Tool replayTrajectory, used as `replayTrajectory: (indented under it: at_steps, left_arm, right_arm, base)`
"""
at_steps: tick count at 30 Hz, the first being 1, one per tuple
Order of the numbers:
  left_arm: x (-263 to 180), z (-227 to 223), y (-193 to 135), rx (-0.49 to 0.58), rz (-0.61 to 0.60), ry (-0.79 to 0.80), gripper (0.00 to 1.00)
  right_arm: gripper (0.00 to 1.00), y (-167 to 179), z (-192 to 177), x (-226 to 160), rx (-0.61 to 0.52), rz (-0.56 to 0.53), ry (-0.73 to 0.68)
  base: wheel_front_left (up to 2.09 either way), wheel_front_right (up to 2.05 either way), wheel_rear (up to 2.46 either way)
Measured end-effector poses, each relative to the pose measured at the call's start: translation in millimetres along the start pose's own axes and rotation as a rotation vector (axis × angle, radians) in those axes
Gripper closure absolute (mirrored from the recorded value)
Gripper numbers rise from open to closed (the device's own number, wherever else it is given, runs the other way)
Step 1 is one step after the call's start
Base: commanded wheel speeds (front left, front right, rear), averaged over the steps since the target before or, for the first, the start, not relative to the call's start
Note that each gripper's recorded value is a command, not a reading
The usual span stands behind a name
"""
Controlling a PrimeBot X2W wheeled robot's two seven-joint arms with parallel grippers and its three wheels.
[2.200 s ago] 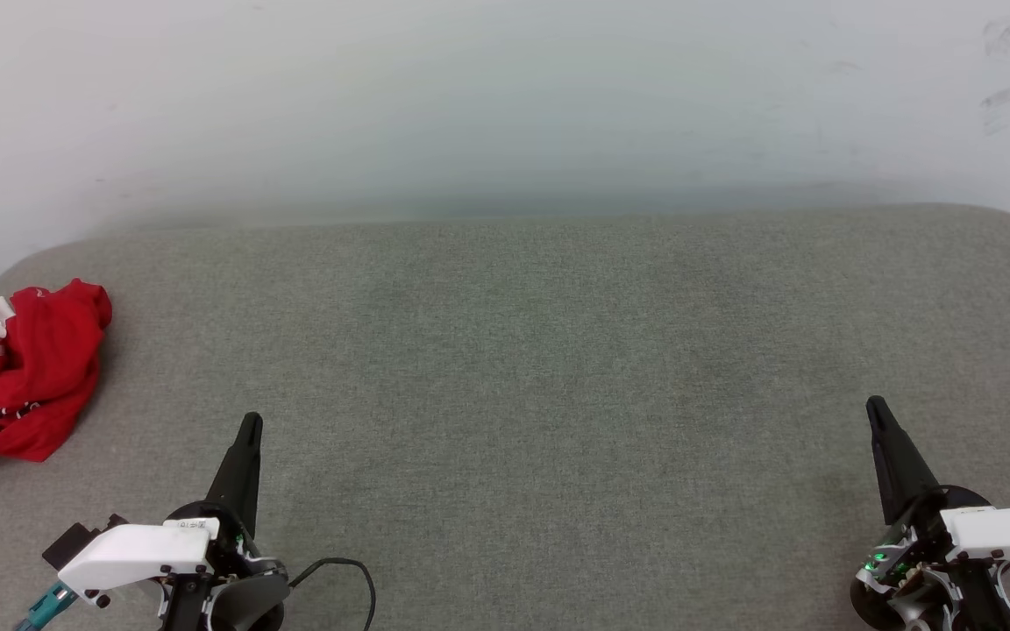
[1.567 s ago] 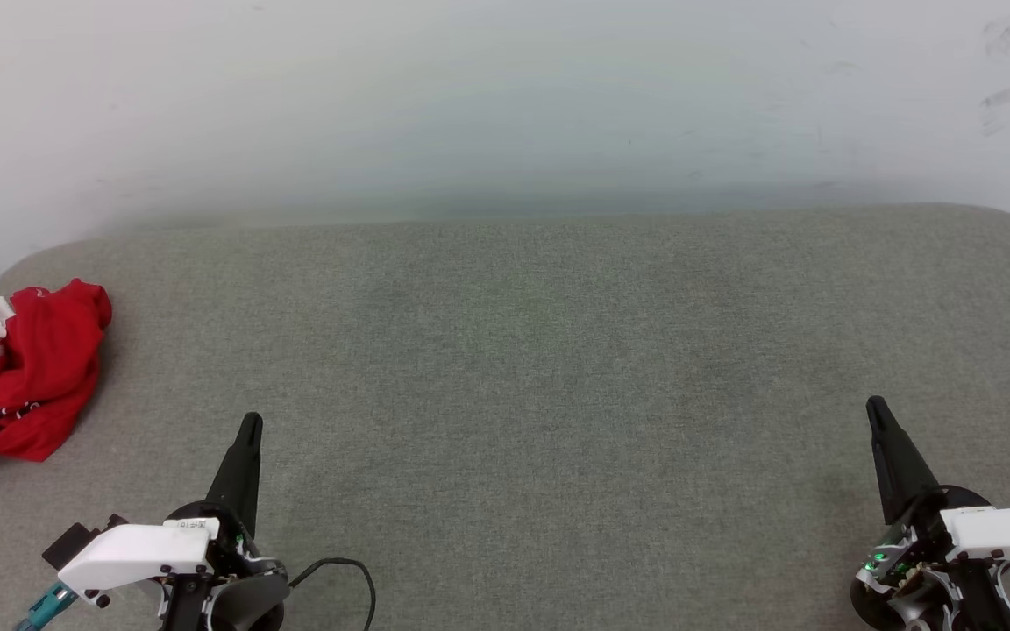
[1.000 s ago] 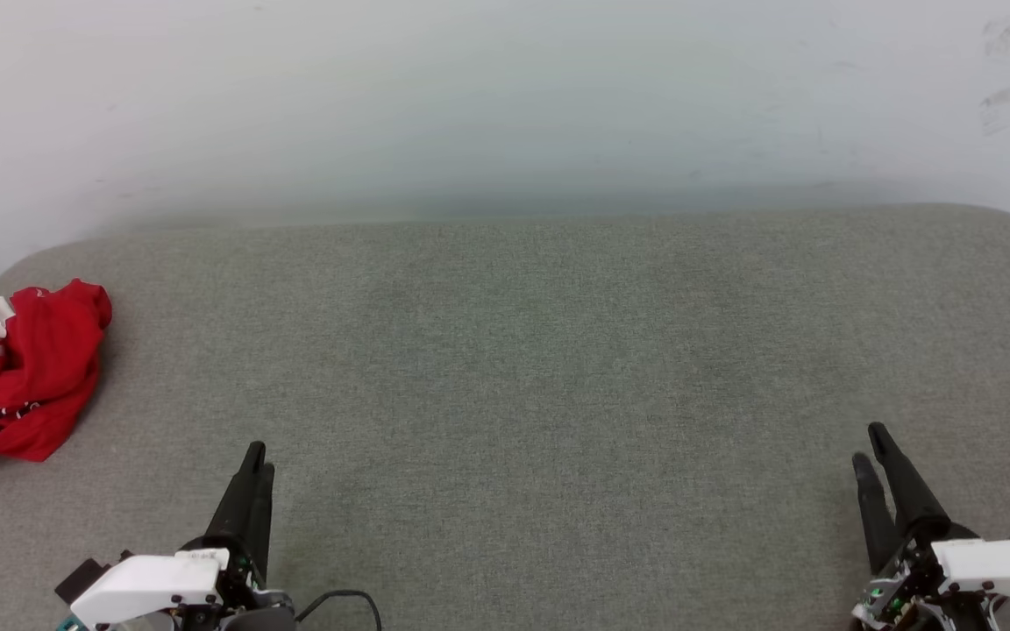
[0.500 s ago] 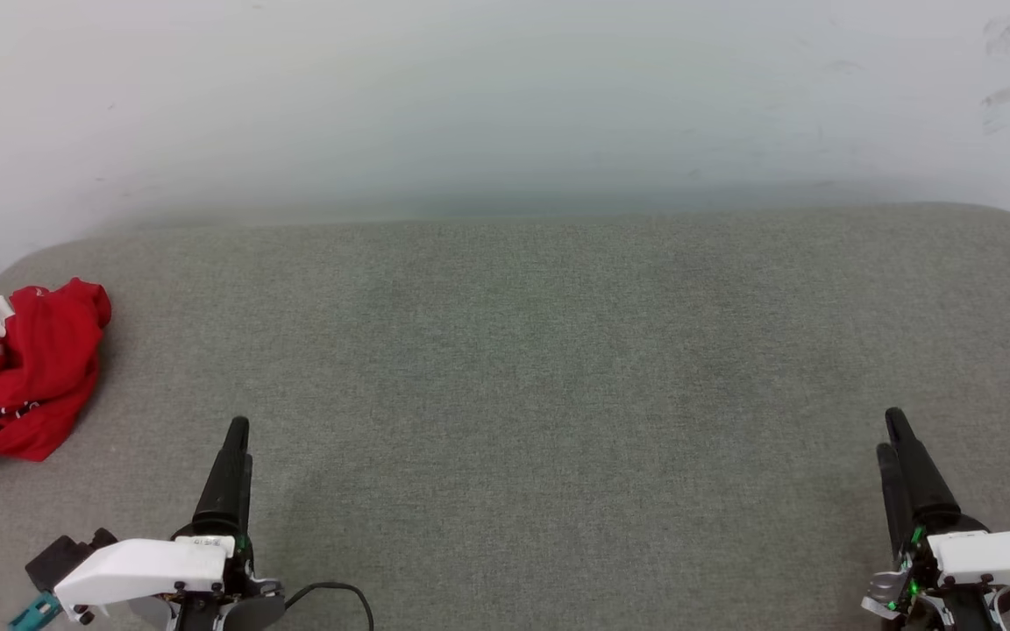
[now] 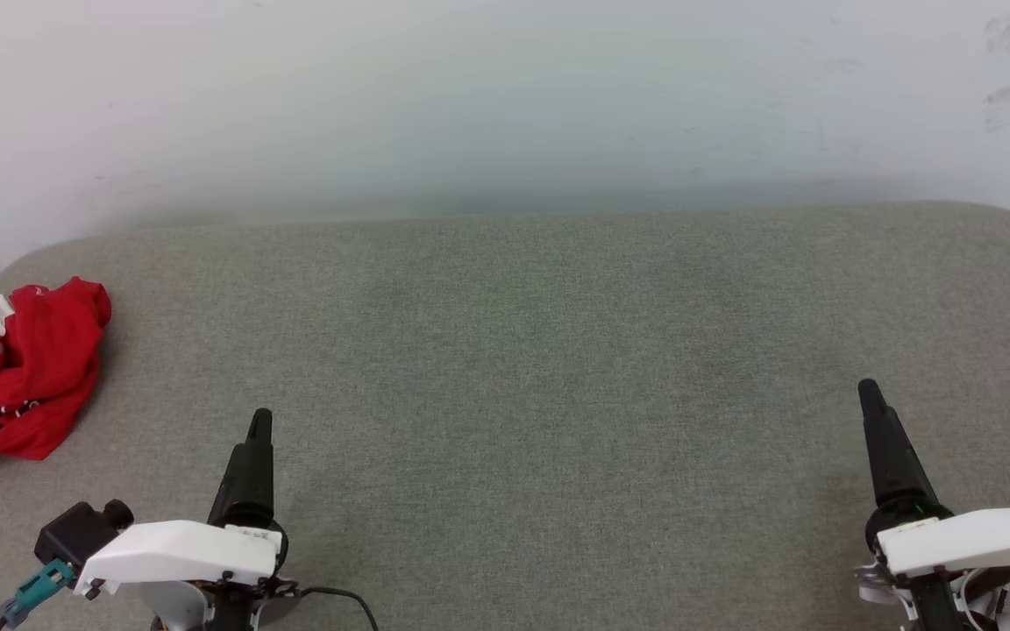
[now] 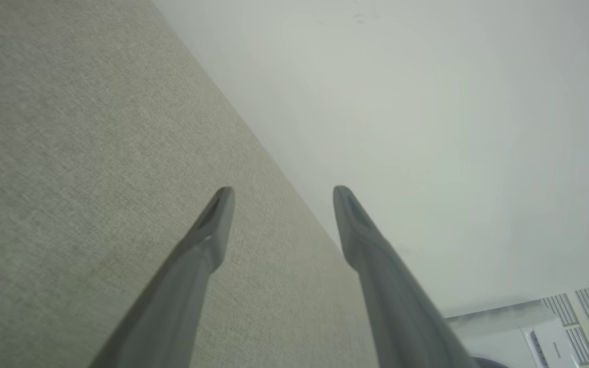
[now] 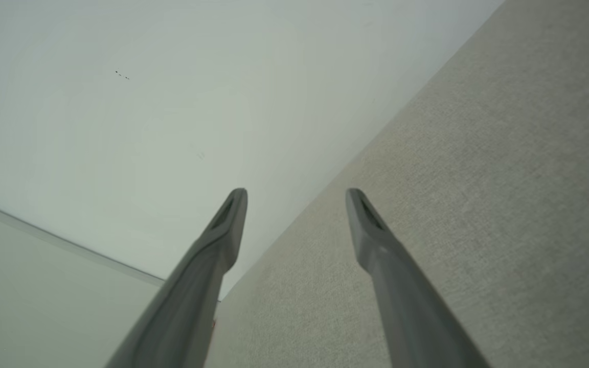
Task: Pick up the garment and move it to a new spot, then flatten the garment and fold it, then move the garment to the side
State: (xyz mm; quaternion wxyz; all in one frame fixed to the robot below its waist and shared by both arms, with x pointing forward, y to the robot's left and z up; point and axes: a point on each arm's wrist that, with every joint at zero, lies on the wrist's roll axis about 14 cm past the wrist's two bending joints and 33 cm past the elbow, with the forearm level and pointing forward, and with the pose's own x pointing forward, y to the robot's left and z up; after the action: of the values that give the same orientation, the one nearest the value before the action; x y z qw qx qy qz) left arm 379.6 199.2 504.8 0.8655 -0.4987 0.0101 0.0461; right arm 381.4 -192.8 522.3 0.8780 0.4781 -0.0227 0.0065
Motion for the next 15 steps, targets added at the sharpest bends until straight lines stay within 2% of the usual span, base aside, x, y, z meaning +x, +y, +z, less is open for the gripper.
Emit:
replayTrajectory:
  at_steps: [15]
  left_arm:
    - [-1.2,-1.4,-14.6,0.301,-0.023,-0.032,0.0]
  right_arm:
    - [0.0,7.9,-7.6,-3.2,-0.278,0.034,0.009]
  base:
    - [0.0,0.0,0.0]
